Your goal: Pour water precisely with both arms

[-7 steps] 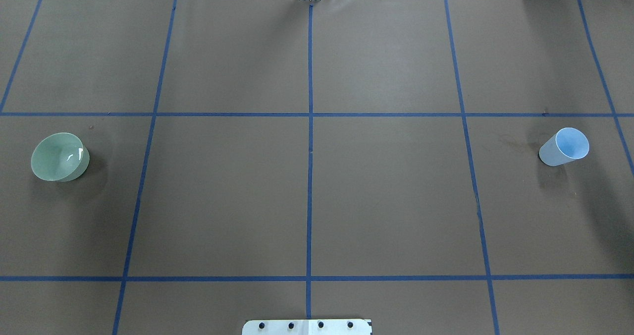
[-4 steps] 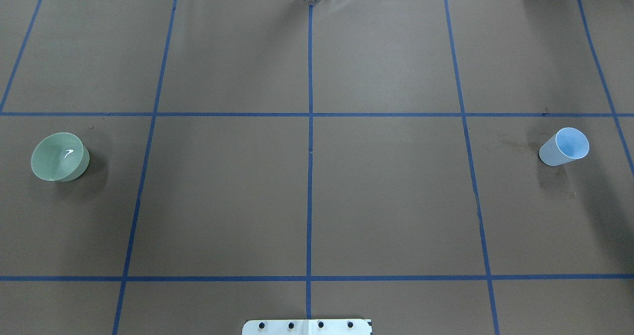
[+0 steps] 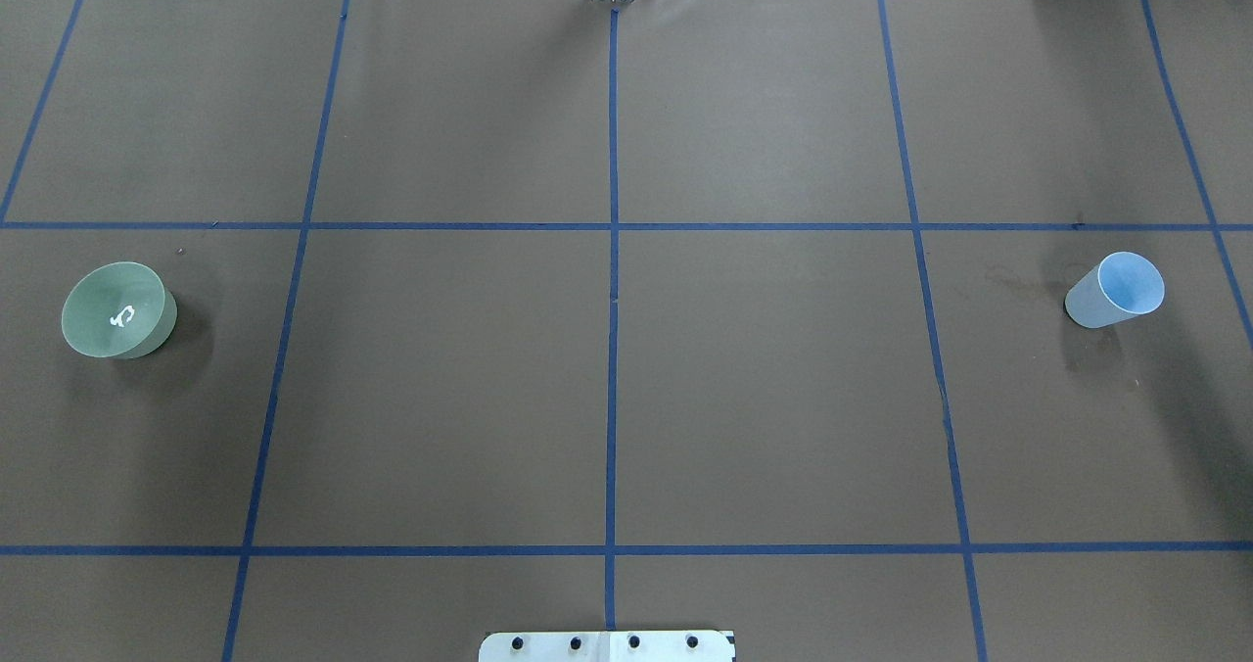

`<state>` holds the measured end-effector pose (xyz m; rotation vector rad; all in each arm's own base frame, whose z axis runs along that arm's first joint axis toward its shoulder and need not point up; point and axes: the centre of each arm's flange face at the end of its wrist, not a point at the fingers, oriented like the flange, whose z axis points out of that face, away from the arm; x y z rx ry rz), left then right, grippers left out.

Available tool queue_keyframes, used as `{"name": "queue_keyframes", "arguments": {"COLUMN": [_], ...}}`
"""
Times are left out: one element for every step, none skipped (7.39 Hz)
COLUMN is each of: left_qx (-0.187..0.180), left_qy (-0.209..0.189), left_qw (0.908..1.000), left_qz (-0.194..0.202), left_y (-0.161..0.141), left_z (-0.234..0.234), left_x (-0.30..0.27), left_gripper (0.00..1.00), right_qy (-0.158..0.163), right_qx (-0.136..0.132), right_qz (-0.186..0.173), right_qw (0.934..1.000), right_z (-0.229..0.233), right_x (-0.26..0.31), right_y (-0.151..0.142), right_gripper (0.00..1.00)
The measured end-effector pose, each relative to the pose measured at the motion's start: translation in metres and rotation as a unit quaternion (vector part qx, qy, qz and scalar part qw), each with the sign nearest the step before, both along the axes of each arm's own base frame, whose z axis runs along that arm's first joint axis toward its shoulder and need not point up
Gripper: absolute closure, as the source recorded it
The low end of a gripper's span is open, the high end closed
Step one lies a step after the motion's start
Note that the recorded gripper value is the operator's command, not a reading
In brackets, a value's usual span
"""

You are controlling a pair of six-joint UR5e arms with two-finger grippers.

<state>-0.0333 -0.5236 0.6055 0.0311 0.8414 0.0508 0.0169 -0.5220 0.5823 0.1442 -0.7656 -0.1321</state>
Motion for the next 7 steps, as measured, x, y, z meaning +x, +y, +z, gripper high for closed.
{"name": "queue_keyframes", "arguments": {"left_qx": [-0.014, -0.022, -0.025, -0.024, -0.023, -0.023, -0.025], "left_qy": [-0.002, -0.002, -0.002, -0.002, -0.002, -0.001, -0.001], "left_qw": [0.9999, 0.9997, 0.9997, 0.9997, 0.9997, 0.9997, 0.9997], "left_qz": [-0.002, -0.004, -0.005, -0.005, -0.005, -0.005, -0.005], "left_y": [0.015, 0.022, 0.025, 0.026, 0.026, 0.026, 0.026], "left_z": [0.016, 0.024, 0.026, 0.025, 0.024, 0.024, 0.024], "left_x": [-0.003, -0.004, -0.004, -0.004, -0.004, -0.004, -0.004], "left_gripper": [0.00, 0.00, 0.00, 0.00, 0.00, 0.00, 0.00], "right_qy": [0.001, 0.001, 0.001, 0.001, 0.001, 0.004, 0.012], "right_qx": [0.000, -0.001, -0.007, -0.018, -0.031, -0.053, -0.077], "right_qz": [0.001, 0.003, 0.009, 0.015, 0.020, 0.022, 0.018], "right_qw": [1.0000, 1.0000, 0.9999, 0.9997, 0.9993, 0.9984, 0.9968], "right_z": [0.001, 0.001, 0.006, 0.014, 0.020, 0.025, 0.027], "right_x": [0.001, 0.002, 0.006, 0.011, 0.017, 0.018, 0.018], "right_y": [-0.001, 0.001, 0.005, 0.011, 0.014, 0.015, 0.013], "right_gripper": [0.01, 0.01, 0.01, 0.01, 0.01, 0.01, 0.01]}}
